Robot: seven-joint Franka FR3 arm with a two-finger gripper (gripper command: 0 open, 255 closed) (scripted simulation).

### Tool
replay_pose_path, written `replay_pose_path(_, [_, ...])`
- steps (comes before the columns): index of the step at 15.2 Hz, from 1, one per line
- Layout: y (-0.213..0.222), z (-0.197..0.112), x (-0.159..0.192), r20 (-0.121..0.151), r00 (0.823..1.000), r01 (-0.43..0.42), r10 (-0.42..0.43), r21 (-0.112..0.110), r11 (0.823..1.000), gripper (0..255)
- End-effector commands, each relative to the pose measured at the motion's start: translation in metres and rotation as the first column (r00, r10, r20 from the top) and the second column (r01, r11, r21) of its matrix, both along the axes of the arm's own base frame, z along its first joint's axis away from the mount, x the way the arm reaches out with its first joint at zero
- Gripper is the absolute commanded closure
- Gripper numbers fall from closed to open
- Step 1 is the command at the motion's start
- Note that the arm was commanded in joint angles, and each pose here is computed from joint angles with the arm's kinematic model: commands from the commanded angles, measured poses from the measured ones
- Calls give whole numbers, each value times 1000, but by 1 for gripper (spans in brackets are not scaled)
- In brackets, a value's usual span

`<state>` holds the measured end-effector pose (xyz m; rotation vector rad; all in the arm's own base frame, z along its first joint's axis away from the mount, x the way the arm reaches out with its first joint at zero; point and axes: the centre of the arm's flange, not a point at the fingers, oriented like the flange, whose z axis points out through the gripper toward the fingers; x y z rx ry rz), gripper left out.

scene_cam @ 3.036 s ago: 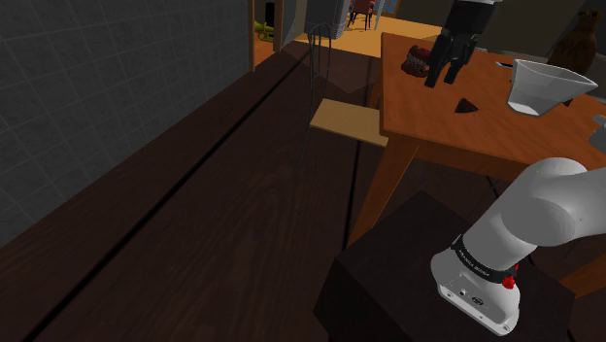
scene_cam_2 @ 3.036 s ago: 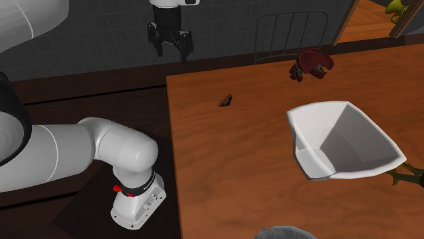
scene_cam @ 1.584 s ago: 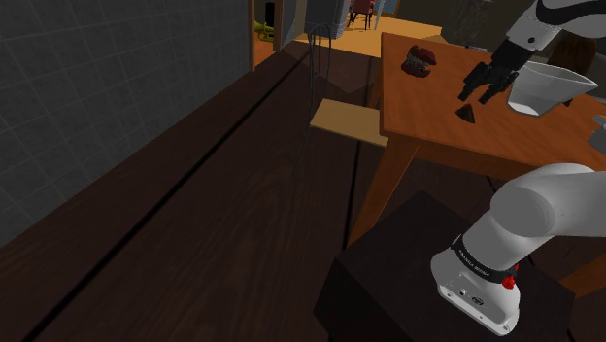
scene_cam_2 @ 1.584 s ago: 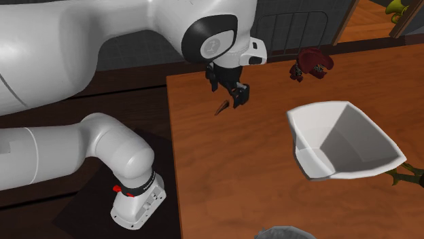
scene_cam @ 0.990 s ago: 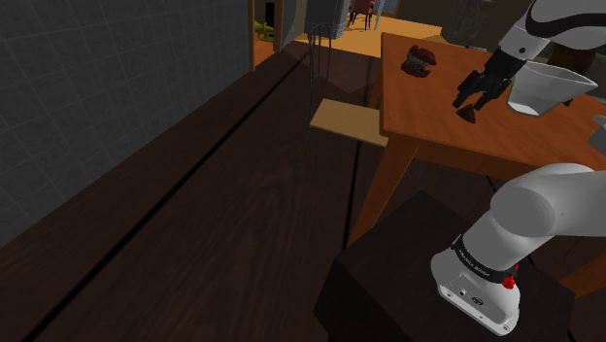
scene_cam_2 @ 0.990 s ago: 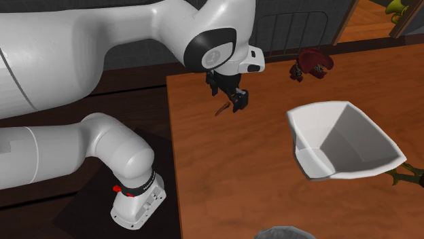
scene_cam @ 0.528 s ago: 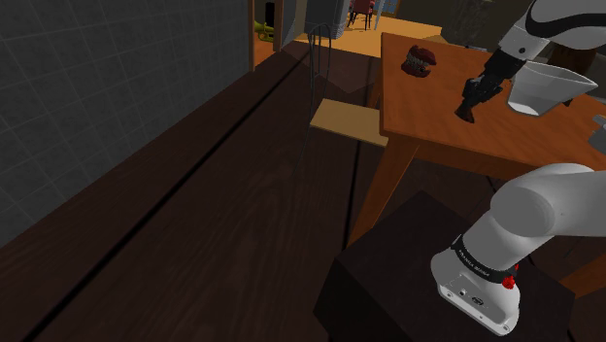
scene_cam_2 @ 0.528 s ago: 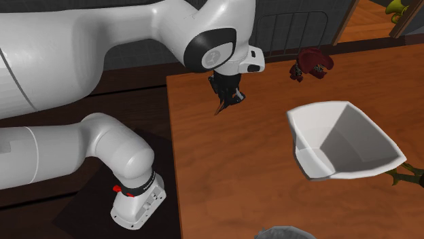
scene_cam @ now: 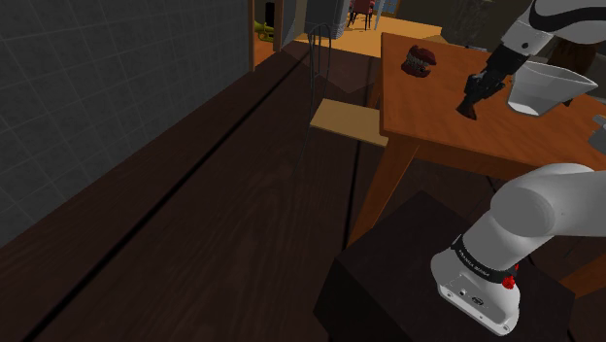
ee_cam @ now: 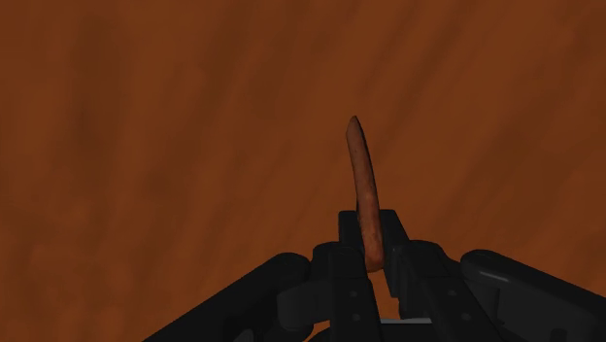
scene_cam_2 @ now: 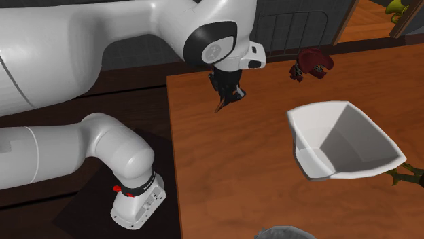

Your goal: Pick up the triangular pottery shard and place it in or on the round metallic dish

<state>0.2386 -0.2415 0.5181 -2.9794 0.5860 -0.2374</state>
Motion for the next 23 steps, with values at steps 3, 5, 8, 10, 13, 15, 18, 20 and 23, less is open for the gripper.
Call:
replay_pose_path(3, [0,21,-1,0,1000,0,0,0,1000,255])
replay_pose_path(5, [0,31,-1,0,1000,0,0,0,1000,255])
replay_pose_path(8, [0,47,-1,0,1000,0,0,0,1000,255])
replay_pose_path(10, [0,58,-1,0,1000,0,0,0,1000,255])
replay_pose_path(13, [0,74,-1,0,1000,0,0,0,1000,255])
replay_pose_path(15, [0,84,-1,0,1000,0,0,0,1000,255])
replay_pose_path(18, [0,100,-1,0,1000,0,0,0,1000,255])
replay_pose_path(20, [0,109,-1,0,1000,0,0,0,1000,255])
replay_pose_path(23, [-23,110,-33,0,1000,0,0,0,1000,255])
